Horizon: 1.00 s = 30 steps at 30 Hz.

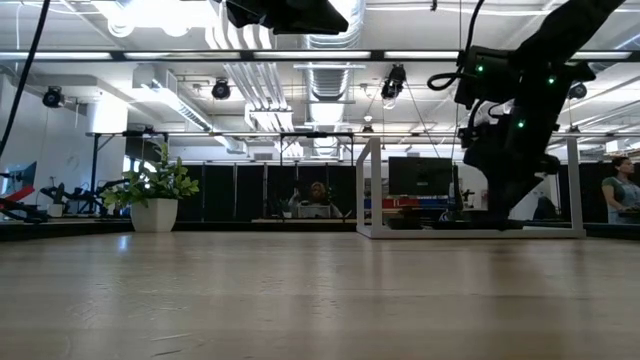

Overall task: Pick & Place Mini shaped plates
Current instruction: Stack the square plate on top of the other square plates on the shelf

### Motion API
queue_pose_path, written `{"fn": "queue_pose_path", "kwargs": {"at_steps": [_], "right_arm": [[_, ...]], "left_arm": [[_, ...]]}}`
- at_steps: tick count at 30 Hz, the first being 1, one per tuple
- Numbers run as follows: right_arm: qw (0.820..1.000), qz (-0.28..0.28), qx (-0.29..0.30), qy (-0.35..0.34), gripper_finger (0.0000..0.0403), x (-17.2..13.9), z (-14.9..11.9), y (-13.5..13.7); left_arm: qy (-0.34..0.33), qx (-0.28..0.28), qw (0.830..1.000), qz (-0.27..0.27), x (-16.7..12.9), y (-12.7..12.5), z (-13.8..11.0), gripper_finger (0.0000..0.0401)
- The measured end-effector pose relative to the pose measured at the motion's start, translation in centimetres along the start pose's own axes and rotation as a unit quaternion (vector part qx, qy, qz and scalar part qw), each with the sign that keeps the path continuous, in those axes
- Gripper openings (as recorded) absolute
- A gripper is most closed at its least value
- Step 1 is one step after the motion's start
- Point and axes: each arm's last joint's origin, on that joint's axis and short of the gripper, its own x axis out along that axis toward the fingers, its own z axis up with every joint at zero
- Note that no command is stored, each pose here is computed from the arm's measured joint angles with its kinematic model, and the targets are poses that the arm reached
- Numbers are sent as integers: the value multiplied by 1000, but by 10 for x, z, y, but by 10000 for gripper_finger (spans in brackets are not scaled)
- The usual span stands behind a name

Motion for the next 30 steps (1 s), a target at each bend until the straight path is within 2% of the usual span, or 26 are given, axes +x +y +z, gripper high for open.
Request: {"fn": "queue_pose_path", "kwargs": {"at_steps": [9,15,30], "right_arm": [[1000,-1,-3,-2,114,3,-3,-1],[999,-31,-7,-21,114,5,-4,-3],[999,-26,-10,-27,113,7,-5,-3]], "left_arm": [[0,0,1000,0,0,0,0,81],[0,0,1000,0,0,0,0,81],[0,0,1000,0,0,0,0,81]]}}
